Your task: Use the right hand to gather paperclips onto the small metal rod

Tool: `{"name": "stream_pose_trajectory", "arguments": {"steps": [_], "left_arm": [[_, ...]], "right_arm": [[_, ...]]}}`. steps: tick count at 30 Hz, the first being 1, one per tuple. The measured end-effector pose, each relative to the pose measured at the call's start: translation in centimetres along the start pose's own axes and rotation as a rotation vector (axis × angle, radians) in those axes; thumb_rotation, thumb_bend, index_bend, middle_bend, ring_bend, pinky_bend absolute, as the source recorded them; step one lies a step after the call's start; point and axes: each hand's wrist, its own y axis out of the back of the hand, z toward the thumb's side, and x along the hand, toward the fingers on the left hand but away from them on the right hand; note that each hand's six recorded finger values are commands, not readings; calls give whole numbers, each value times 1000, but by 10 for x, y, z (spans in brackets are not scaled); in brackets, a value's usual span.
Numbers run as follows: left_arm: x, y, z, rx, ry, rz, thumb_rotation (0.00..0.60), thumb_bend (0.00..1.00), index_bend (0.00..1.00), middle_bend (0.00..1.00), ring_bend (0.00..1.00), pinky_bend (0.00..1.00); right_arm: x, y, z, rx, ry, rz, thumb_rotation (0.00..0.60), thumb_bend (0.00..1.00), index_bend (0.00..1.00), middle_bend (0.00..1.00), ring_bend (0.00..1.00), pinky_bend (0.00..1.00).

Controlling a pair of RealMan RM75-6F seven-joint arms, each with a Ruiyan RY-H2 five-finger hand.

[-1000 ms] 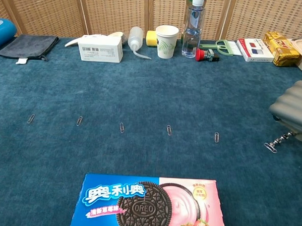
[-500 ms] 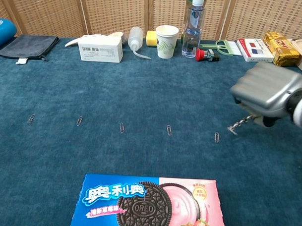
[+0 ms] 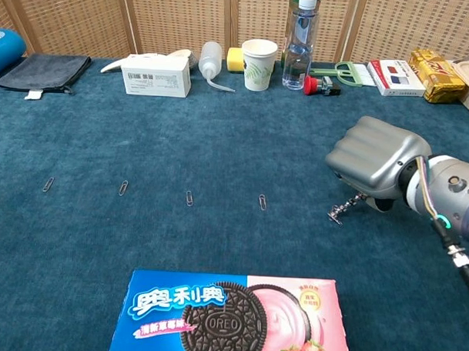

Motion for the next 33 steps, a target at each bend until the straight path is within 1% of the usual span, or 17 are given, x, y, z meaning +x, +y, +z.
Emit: {"name": "stream_pose_trajectory", "arguments": {"steps": [6, 12, 18, 23, 26, 33], "left_arm": [[1, -2, -1, -3, 0, -3, 600, 387, 269, 249, 108, 221], [0, -2, -2, -2, 3, -6, 600, 388, 269, 249, 108, 221], [-1, -3, 0, -5, 1, -9, 600, 387, 269, 249, 108, 221], [-2, -4, 0, -1, 5, -15, 600, 387, 269, 249, 108, 221], [-4, -4, 0, 6, 11, -17, 600, 388, 269, 249, 107, 221], [-6, -3, -2, 14, 22, -21, 600, 388, 269, 249, 108, 221]], "right_arm": [[-5, 6, -4, -18, -22, 0, 600, 452, 684, 768, 818, 604], [-9, 21, -26, -94, -78, -28, 600, 452, 684, 768, 818, 604], [-16, 39, -58, -206, -149, -66, 600, 453, 684, 767, 818, 604], [-23, 49, -80, -357, -182, -75, 600, 452, 682, 766, 818, 604], [-31, 47, -91, -429, -197, -63, 600, 452, 679, 766, 818, 604], [-58, 28, -103, -467, -233, -13, 600, 452, 676, 764, 815, 604]]}}
